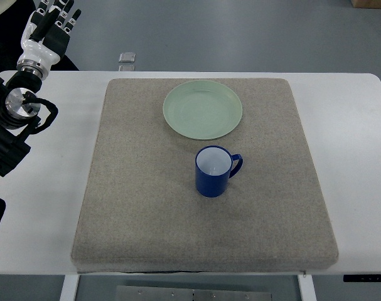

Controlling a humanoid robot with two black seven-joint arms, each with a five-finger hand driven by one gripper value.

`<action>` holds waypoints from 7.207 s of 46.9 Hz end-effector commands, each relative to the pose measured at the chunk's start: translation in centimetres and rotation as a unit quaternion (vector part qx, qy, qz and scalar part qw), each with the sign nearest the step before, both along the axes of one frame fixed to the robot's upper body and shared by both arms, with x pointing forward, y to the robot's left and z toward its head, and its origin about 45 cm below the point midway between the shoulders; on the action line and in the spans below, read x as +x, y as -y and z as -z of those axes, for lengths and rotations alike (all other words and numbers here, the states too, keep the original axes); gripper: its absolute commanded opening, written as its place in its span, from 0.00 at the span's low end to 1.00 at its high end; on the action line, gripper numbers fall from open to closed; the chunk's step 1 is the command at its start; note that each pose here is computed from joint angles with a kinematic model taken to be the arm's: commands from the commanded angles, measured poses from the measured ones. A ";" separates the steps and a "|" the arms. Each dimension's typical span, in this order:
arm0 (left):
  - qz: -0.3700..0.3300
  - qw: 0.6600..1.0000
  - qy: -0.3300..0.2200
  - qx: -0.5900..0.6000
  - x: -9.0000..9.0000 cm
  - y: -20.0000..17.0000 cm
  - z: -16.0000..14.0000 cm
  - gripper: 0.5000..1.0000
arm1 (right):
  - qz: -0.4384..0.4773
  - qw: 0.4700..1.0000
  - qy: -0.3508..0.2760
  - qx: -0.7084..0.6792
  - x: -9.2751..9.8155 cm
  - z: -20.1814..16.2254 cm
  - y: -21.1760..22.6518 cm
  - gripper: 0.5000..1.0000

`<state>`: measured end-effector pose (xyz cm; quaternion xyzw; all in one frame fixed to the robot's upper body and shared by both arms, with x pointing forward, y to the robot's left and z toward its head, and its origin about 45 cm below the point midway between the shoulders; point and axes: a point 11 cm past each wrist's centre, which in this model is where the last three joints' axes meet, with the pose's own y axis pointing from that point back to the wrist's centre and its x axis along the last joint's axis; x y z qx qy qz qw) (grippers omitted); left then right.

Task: Place cup left of plate with left hand
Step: 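Raise the left hand from its rest pose toward the table, then reach the left hand across the pad toward the blue mug, then close the left hand's fingers around the blue mug's body, then lift the mug and carry it past the plate toward the left arm's side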

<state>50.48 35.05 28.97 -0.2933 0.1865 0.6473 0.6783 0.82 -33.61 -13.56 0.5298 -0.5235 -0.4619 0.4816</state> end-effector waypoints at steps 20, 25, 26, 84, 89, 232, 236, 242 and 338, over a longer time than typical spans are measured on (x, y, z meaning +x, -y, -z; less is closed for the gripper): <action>-0.003 1.000 -0.002 0.006 0.0 -0.2 -0.1 0.99 | 0.000 1.000 0.000 -0.001 0.0 0.0 0.0 0.87; -0.002 1.000 -0.002 0.009 0.0 -0.3 -0.2 0.99 | 0.000 1.000 0.000 0.000 -0.1 0.0 0.0 0.87; -0.002 1.000 -0.002 0.008 0.0 -0.2 -0.2 1.00 | 0.000 1.000 0.000 0.000 -0.1 0.0 0.0 0.87; 0.432 0.833 0.014 0.346 -10.2 10.5 5.7 0.99 | 0.000 1.000 0.000 0.000 -0.1 0.0 0.0 0.87; 0.459 0.817 0.013 0.349 -11.6 11.9 6.9 0.99 | 0.000 1.000 0.000 0.000 0.0 0.0 0.0 0.87; 0.499 0.786 0.012 0.365 -13.2 22.7 12.9 0.79 | 0.000 1.000 0.000 0.000 -0.1 0.0 0.0 0.87; 0.499 0.786 0.012 0.365 -13.2 22.7 12.9 0.71 | 0.000 1.000 0.000 0.000 -0.1 0.0 0.0 0.87; 0.499 0.786 0.013 0.365 -13.2 22.8 12.8 0.59 | 0.000 1.000 0.000 0.000 0.0 0.0 0.0 0.87; 0.113 0.897 -0.026 0.427 -6.2 4.9 10.1 0.31 | 0.000 1.000 0.000 0.000 -0.1 0.0 0.0 0.87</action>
